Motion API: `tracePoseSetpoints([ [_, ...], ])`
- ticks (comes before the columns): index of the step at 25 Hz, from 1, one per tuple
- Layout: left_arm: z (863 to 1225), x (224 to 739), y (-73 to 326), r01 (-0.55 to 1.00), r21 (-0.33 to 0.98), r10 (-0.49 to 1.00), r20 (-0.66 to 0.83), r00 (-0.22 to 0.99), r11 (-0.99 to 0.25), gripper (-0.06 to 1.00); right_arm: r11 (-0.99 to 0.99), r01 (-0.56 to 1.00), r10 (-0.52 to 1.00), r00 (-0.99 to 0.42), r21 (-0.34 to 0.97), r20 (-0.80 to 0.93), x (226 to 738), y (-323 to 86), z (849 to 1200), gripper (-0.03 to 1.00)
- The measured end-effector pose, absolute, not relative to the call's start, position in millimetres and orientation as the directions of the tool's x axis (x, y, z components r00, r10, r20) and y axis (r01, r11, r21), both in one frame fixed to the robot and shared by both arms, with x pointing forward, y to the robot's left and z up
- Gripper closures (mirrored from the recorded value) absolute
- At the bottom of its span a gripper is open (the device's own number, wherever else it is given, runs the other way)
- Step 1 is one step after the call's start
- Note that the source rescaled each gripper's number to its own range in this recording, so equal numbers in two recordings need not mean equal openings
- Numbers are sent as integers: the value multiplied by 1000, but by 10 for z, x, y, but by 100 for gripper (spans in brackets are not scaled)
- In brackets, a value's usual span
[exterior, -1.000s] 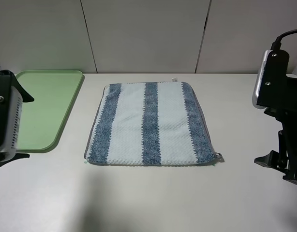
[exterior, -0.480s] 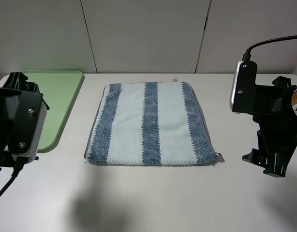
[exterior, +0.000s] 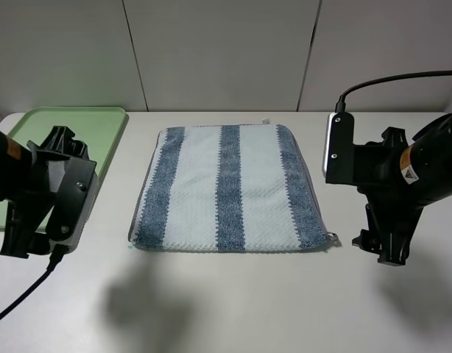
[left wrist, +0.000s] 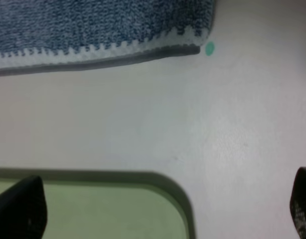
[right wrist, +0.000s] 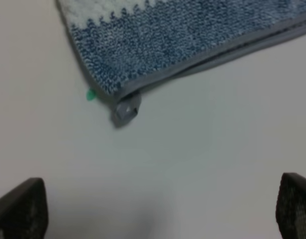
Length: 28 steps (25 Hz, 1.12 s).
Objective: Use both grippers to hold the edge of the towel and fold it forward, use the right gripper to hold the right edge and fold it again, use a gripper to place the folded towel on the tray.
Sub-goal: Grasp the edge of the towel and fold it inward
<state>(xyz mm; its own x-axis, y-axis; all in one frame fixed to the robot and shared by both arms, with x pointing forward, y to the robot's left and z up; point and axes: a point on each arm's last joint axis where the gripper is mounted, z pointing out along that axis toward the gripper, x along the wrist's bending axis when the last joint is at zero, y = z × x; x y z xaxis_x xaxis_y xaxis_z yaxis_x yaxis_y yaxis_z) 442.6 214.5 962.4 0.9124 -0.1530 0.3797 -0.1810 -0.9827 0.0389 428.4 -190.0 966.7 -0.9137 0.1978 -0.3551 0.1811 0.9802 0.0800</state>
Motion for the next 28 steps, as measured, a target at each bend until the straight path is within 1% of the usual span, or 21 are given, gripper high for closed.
tracePoseSetpoints([
  [9, 9414, 4530, 2090, -254, 11, -234, 353, 906, -967, -3, 990, 144, 136, -937, 1, -321, 4373, -1860, 9431, -3],
  [13, 9360, 4573, 2063, -267, 13, -244, 367, 898, -964, -3, 991, 133, 131, -933, 20, -334, 4387, -1843, 9424, -3],
  [15, 9316, 4582, 2032, -294, 7, -272, 363, 891, -956, -3, 991, 130, 131, -931, 28, -339, 4392, -1835, 9426, -3],
  [18, 9223, 4570, 1923, -359, -2, -338, 347, 875, -933, -1, 992, 121, 122, -930, 24, -346, 4398, -1837, 9427, -3],
  [23, 9070, 4553, 1696, -437, 9, -404, 366, 838, -899, -1, 993, 118, 118, -930, 21, -349, 4401, -1839, 9429, -3],
  [28, 8887, 4556, 1612, -463, 11, -432, 341, 835, -886, -1, 992, 127, 127, -928, 24, -349, 4401, -1839, 9429, -3],
])
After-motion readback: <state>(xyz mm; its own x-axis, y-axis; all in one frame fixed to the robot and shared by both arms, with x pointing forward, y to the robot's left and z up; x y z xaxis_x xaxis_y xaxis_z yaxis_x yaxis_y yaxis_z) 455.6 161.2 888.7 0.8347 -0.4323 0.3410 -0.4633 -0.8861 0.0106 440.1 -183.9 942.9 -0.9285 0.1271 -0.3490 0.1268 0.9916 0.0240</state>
